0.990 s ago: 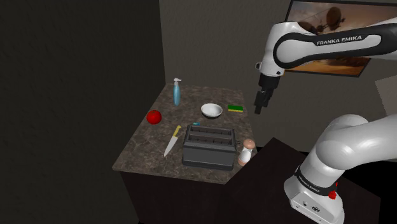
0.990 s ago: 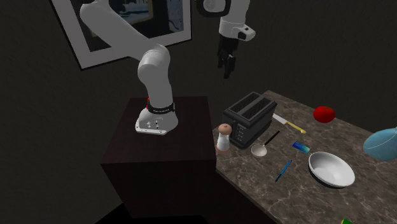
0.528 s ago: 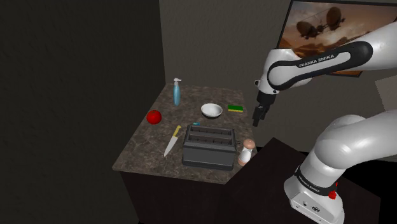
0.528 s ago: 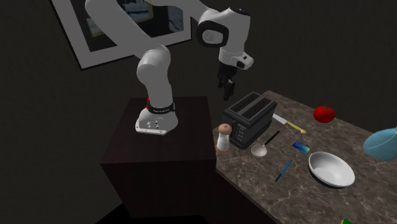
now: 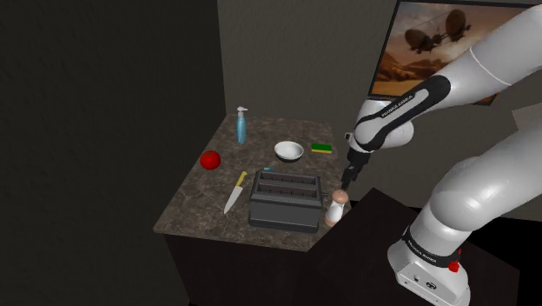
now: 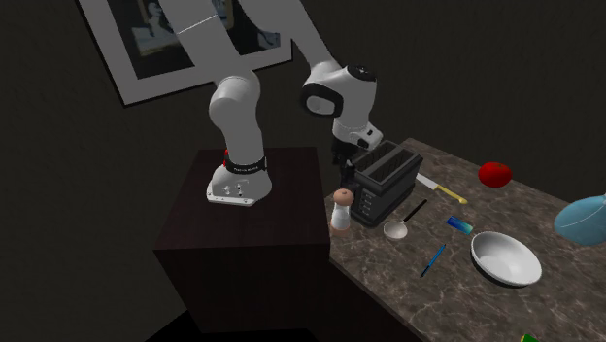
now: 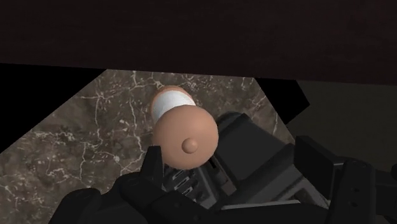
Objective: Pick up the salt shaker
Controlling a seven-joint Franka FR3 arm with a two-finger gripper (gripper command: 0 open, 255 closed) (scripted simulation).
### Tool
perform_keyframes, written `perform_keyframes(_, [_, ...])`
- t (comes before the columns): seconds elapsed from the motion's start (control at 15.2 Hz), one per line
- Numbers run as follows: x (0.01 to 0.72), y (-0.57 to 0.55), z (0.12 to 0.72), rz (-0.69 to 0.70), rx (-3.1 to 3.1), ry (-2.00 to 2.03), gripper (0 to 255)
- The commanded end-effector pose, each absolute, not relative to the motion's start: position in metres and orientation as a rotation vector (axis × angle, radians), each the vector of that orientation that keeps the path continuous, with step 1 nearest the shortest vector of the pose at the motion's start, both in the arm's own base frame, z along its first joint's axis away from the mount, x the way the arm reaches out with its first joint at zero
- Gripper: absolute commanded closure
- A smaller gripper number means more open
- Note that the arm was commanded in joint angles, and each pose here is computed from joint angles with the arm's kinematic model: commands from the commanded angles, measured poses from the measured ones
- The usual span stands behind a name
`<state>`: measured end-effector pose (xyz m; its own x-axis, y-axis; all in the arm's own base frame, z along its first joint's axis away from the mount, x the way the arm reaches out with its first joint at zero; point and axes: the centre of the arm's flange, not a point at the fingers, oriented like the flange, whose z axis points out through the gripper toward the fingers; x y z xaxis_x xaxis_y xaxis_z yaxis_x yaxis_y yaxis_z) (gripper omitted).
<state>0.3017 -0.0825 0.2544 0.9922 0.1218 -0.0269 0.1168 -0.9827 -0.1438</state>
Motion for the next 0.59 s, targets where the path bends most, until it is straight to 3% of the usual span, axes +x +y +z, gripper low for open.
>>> perform_keyframes(0.0, [0.306, -0.092, 0.230, 0.043, -2.990, -0.174, 0])
perform_keyframes(0.53, [0.307, -0.099, 0.172, 0.037, -2.983, -0.169, 0])
